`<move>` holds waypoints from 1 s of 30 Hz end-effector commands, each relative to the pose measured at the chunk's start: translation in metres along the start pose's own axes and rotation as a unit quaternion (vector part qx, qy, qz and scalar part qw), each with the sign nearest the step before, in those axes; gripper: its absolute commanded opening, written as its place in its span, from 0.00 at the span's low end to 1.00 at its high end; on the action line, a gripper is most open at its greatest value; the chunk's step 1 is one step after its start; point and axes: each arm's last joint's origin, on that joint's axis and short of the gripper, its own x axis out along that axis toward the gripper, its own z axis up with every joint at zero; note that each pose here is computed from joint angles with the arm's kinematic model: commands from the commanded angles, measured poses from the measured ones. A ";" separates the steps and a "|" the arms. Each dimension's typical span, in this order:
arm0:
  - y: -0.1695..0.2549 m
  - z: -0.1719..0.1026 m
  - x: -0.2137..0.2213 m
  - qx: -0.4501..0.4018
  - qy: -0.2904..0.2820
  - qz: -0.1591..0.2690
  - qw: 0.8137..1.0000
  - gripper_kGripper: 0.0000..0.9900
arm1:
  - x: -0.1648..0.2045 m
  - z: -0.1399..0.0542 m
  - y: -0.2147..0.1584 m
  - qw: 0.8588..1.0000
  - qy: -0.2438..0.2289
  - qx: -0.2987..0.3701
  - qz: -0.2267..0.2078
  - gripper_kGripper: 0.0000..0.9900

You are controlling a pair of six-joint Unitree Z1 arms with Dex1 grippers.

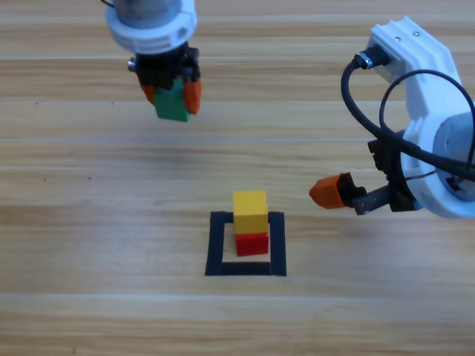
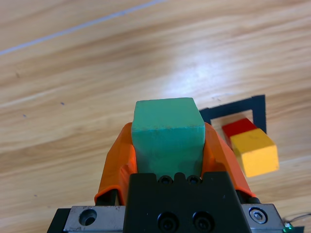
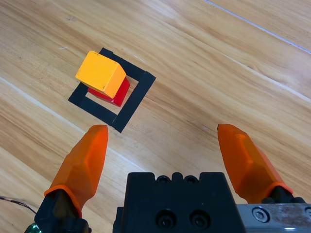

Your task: Stack the blocks in the rectangular block: red at the bottom, yellow in the middle, green on top

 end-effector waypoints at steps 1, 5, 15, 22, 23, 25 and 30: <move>-0.049 -0.035 -0.010 0.018 0.009 0.001 1.000 0.00 | 0.003 -0.002 -0.009 1.000 -0.006 0.014 -0.007 1.00; -0.070 -0.051 -0.012 -0.010 0.014 0.001 1.000 0.00 | 0.004 -0.003 -0.009 1.000 -0.005 0.014 -0.008 1.00; -0.084 -0.067 -0.005 -0.103 0.029 0.019 0.994 0.00 | 0.004 -0.003 -0.009 1.000 -0.006 0.014 -0.008 1.00; -0.088 -0.072 0.004 -0.158 0.043 0.031 0.986 0.00 | 0.004 -0.003 -0.009 1.000 -0.006 0.014 -0.008 1.00; -0.089 -0.073 0.005 -0.163 0.045 0.031 0.985 0.00 | 0.004 -0.003 -0.009 1.000 -0.006 0.014 -0.008 1.00; -0.090 -0.074 0.005 -0.168 0.045 0.030 0.984 0.00 | 0.004 -0.003 -0.009 1.000 -0.005 0.014 -0.009 1.00; -0.097 -0.075 0.009 -0.164 0.049 0.029 0.985 0.00 | 0.004 -0.004 -0.009 1.000 -0.004 0.014 -0.009 1.00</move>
